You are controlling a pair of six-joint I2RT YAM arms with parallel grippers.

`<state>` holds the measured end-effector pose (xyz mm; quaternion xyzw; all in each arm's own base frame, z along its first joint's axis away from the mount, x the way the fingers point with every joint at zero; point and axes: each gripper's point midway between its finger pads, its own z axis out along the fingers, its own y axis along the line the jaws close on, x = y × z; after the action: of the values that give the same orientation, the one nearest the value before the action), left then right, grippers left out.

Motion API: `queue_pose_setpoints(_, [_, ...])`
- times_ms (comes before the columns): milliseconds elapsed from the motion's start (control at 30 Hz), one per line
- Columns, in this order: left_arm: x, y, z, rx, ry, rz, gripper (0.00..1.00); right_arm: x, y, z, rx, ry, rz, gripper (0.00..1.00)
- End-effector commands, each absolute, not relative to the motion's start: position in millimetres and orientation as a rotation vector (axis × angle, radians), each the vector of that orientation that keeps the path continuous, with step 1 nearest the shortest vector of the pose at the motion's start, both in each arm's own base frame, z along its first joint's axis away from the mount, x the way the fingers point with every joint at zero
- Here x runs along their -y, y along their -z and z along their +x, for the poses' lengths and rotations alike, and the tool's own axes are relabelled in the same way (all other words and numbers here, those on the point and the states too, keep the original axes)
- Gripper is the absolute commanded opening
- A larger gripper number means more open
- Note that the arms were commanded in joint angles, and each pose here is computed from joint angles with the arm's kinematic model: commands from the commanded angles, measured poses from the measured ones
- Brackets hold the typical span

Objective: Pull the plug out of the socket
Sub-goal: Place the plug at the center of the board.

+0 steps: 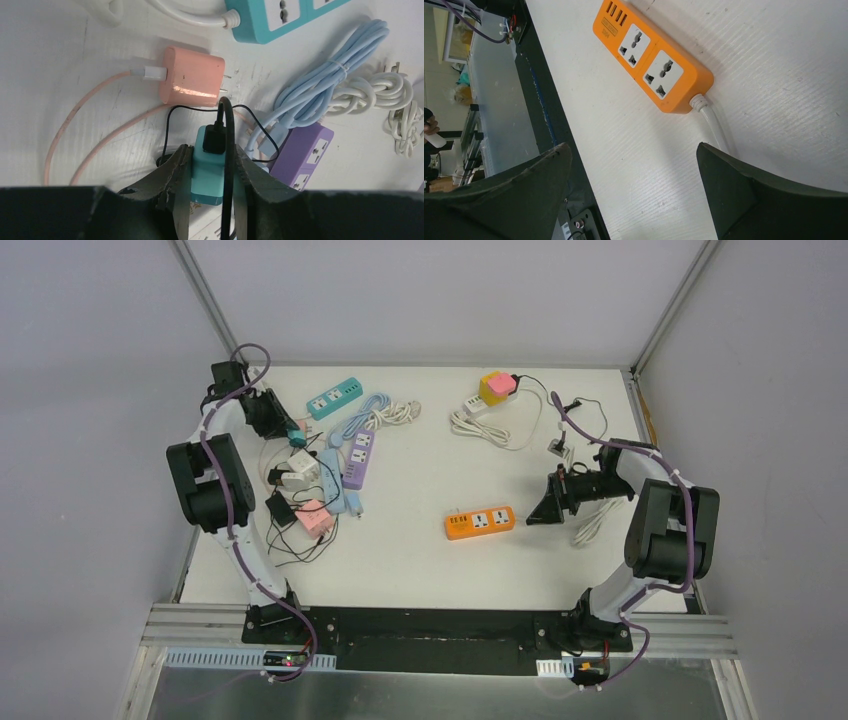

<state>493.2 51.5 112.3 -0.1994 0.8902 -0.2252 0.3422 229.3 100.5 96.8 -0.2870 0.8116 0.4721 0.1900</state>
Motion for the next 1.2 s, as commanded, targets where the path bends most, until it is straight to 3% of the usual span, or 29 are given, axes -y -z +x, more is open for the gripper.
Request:
queue_pose_setpoints(0, [-54, -122, 507, -2.264, 0.639, -0.564, 0.16, -102, -106, 233, -2.221, -1.33, -0.831, 1.0])
queue_pose_setpoints(233, [-61, -142, 501, -2.23, 0.559, -0.55, 0.7, -102, -105, 233, -2.221, -1.336, -0.836, 1.0])
queue_pose_setpoints(333, [-70, -162, 495, -2.196, 0.478, -0.533, 0.84, -102, -105, 233, -2.219, -1.335, -0.838, 1.0])
queue_pose_setpoints(600, [-78, -229, 467, -2.072, 0.335, -0.448, 0.89, -101, -110, 232, -2.199, -1.306, -0.877, 1.0])
queue_pose_setpoints(667, [-69, -251, 453, -2.029, 0.358, -0.428, 0.98, -100, -112, 232, -2.195, -1.286, -0.893, 1.0])
queue_pose_setpoints(833, [-45, -299, 401, -1.917, 0.387, -0.362, 0.99, -91, -119, 234, -2.188, -1.159, -0.979, 1.0])
queue_pose_setpoints(1000, [-22, -320, 351, -1.835, 0.421, -0.311, 0.99, -79, -137, 245, -2.192, -0.984, -1.039, 1.0])
queue_pose_setpoints(1167, [-11, -302, 324, -1.803, 0.506, -0.464, 0.99, -61, -169, 262, -2.16, -0.729, -1.109, 1.0])
